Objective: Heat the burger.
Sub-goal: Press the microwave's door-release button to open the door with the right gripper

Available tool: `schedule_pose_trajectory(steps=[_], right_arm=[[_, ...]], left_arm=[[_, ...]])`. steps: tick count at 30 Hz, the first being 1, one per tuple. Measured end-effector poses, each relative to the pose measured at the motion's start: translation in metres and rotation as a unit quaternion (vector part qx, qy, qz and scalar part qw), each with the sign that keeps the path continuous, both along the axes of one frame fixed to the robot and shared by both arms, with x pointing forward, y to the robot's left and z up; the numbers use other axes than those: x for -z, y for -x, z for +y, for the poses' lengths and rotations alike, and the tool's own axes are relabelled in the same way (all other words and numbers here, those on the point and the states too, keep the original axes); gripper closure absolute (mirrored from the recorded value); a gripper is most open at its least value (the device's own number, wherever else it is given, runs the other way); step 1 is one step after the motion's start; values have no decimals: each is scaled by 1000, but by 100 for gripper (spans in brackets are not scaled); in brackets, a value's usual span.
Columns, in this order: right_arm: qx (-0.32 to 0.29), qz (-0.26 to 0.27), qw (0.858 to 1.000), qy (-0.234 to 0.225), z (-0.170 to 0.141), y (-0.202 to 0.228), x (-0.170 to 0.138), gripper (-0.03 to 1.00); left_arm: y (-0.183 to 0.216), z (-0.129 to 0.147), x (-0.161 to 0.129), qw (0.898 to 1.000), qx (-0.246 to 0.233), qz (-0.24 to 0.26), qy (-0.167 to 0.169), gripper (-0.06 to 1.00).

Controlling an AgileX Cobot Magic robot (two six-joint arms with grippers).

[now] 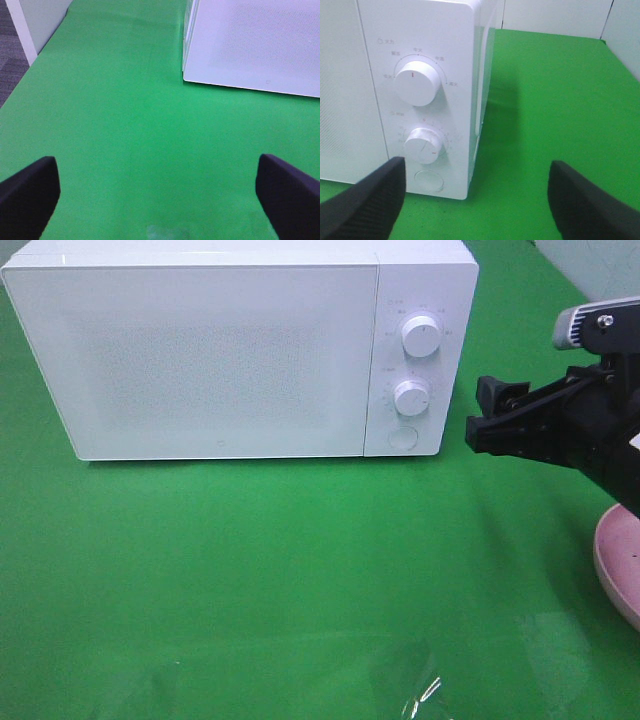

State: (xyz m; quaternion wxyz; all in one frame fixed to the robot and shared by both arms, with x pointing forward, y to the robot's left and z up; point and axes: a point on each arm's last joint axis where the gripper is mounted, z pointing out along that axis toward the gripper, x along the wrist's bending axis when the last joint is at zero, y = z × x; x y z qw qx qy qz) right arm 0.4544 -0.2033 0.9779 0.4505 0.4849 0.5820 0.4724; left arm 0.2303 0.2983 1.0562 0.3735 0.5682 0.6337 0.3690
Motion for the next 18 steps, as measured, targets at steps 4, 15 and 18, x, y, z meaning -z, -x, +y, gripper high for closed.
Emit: schedule_pose_trajectory(steps=[4, 15, 18], right_arm=[[4, 13, 1000, -12, 11, 5, 7, 21], [-10, 52, 999, -9, 40, 21, 29, 21], [-17, 57, 998, -6, 44, 23, 32, 21]], left_arm=[[0, 0, 0, 1000, 0, 0, 0, -4], [0, 0, 0, 1000, 0, 0, 0, -4], [0, 0, 0, 1000, 0, 0, 0, -4]])
